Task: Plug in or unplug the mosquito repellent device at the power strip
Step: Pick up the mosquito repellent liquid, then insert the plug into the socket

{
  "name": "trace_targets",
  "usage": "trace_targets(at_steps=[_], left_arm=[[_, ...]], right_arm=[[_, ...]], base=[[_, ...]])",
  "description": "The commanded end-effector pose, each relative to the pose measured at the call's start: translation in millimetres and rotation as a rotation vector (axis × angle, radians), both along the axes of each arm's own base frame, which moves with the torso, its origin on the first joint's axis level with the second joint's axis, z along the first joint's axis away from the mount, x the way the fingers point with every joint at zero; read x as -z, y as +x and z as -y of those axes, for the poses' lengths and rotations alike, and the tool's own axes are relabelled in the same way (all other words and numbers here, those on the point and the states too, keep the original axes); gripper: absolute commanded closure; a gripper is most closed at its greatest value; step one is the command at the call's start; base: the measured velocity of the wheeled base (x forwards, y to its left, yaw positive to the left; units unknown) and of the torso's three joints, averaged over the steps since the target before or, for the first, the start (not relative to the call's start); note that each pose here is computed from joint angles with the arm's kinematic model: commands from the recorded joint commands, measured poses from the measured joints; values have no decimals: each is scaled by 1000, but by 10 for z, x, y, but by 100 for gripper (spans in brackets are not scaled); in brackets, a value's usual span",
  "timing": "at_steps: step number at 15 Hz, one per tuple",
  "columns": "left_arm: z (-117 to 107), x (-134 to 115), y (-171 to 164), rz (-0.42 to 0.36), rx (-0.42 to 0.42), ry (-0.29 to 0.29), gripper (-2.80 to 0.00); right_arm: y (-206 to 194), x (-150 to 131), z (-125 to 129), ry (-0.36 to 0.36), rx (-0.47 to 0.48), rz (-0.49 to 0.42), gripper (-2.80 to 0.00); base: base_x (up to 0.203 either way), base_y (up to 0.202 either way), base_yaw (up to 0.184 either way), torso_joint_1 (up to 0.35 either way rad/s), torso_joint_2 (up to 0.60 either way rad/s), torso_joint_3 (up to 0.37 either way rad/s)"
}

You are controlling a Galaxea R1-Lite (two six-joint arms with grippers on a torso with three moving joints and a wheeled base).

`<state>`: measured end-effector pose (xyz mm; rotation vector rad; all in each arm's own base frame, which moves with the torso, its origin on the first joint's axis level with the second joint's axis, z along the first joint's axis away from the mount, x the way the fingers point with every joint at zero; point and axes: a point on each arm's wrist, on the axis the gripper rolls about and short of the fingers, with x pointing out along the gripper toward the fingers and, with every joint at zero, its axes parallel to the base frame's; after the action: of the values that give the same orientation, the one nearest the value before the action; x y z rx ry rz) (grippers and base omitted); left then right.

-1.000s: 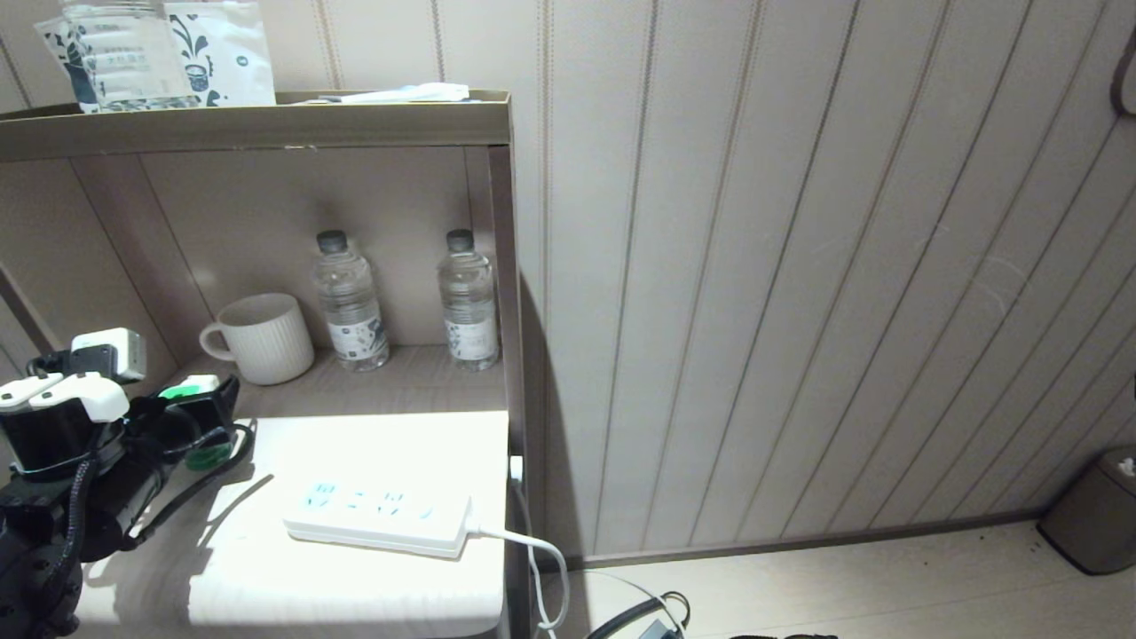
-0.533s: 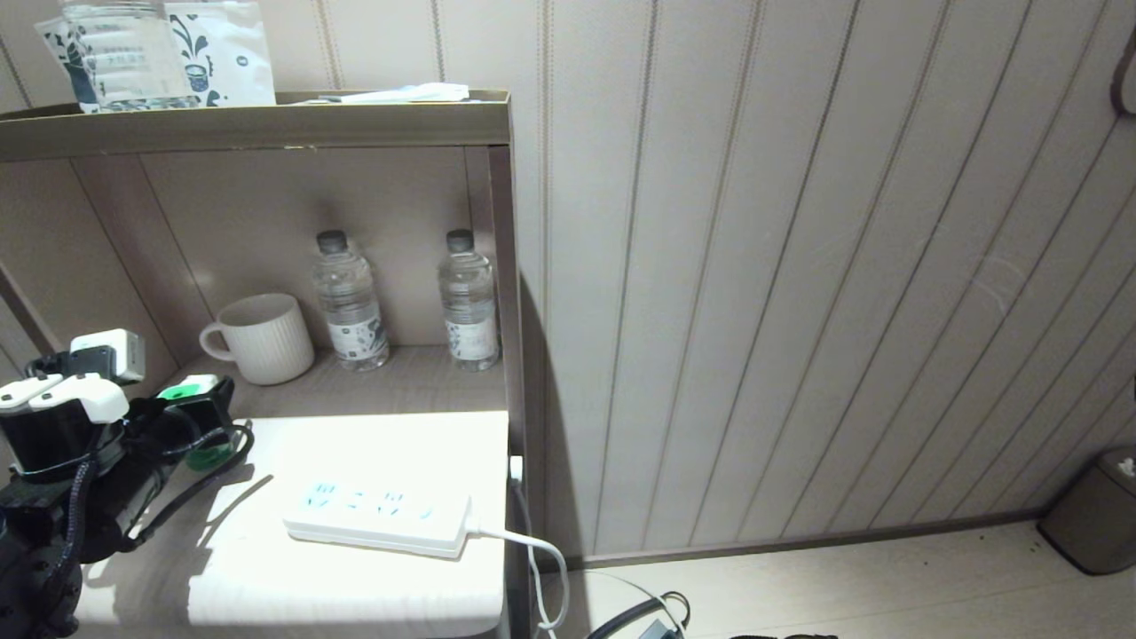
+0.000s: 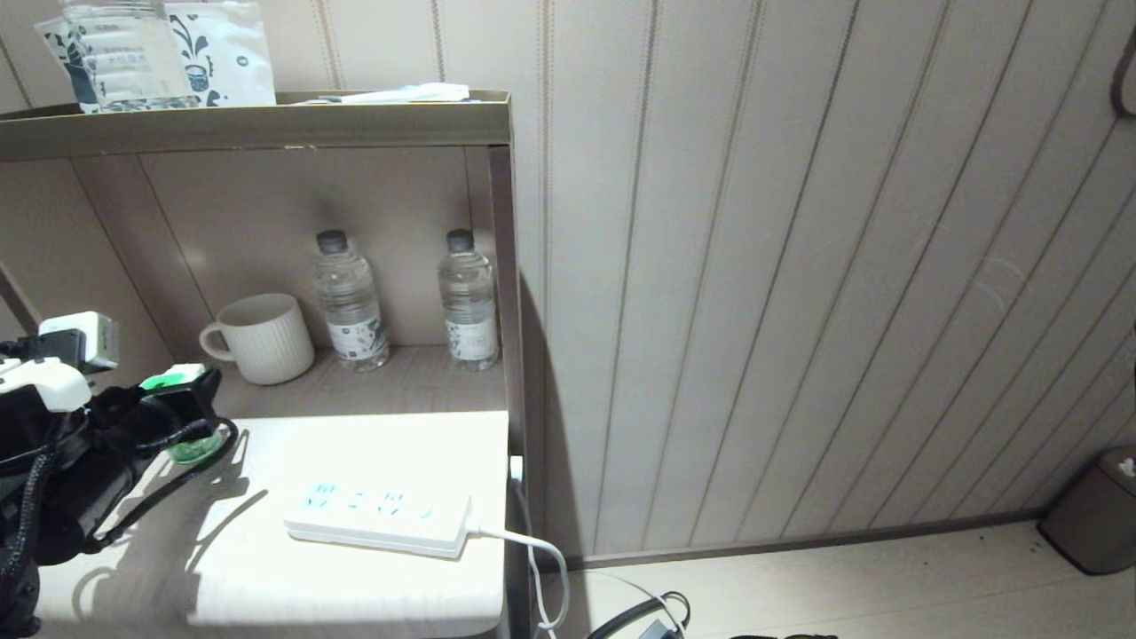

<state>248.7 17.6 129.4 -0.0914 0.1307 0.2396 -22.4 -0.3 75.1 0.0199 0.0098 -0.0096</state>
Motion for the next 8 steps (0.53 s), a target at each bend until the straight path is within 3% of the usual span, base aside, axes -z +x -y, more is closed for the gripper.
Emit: trace_targets(at_steps=[1,5,8], left_arm=[[8,-237,-160,51,4,2,0],[31,-501,-465,-34,30,16,0],[53,-849,-680,-112,77,7,0]], right_arm=[[0,0,0,1,0,1,0],[0,0,0,0,0,1,0],[0,1,0,0,0,-1,0]], base=[[0,0,0,0,0,0],[0,0,0,0,0,0],[0,0,0,0,0,0]])
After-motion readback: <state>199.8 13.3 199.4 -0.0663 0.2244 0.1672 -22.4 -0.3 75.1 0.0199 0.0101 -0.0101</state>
